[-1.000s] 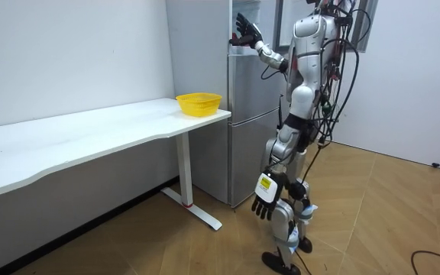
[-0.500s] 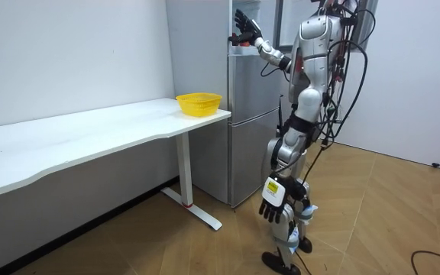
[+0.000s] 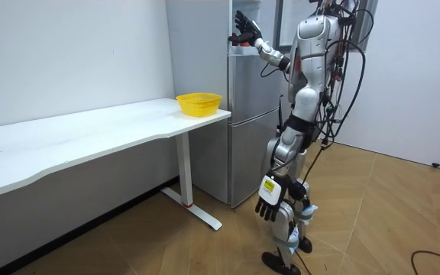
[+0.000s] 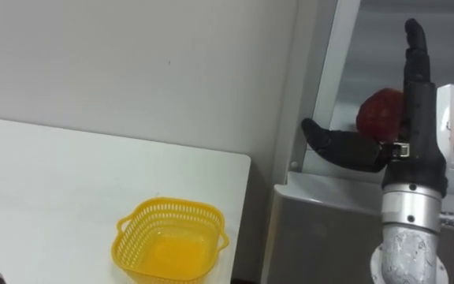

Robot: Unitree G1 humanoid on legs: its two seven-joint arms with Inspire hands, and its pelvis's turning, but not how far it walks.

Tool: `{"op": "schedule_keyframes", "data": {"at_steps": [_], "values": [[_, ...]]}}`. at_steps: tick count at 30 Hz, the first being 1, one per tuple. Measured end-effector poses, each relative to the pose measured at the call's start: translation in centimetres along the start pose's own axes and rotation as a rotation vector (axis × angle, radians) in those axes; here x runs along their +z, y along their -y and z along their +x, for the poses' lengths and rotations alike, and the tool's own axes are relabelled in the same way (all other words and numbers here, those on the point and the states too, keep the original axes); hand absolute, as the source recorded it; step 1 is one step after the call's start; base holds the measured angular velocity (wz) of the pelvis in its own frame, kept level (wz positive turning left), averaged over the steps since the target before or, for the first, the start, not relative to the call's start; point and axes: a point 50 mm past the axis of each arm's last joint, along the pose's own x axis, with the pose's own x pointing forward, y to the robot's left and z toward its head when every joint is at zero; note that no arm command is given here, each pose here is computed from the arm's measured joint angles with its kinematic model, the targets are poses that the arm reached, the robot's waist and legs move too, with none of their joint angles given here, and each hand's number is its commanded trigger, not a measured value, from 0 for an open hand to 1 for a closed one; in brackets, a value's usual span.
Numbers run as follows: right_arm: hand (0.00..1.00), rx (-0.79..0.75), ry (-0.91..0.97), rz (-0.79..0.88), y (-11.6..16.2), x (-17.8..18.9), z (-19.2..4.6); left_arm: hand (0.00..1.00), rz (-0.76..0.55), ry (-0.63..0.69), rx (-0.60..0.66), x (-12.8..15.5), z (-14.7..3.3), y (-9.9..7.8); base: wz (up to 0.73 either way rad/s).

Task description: Retrieve from the upper fridge

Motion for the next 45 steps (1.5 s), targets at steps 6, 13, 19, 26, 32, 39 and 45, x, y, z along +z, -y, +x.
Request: {"op": "schedule_keyframes", "data": {"at_steps": [6,13,19,26,32,39,45], "values": [[0.0,-0.057,0.067,0.031,0.7,1.5,0.3,0.0,0.001,0.008,0.0,-0.4,-0.1,0.2,0.0],[0.0,-0.16,0.191,0.062,2.1,3.6,0.6,0.0,-0.001,0.0,-0.006,-0.9,-0.2,0.5,0.0],[0.0,-0.174,0.221,0.071,2.3,4.1,0.6,0.0,-0.001,-0.001,-0.008,-0.9,-0.2,0.6,0.0],[0.0,-0.18,0.228,0.07,2.4,4.2,0.6,0.0,-0.002,-0.012,-0.014,-1.2,-0.2,0.7,0.0],[0.0,-0.175,0.229,0.066,2.6,4.2,0.7,0.0,-0.007,-0.006,-0.017,-0.8,-0.1,0.7,0.0],[0.0,-0.163,0.216,0.066,2.6,3.9,0.8,0.0,-0.005,0.012,-0.01,-0.1,0.0,0.4,0.0],[0.0,-0.144,0.12,0.01,2.3,1.5,1.0,0.0,0.007,0.01,0.001,-0.2,0.0,-0.2,0.0]]}}
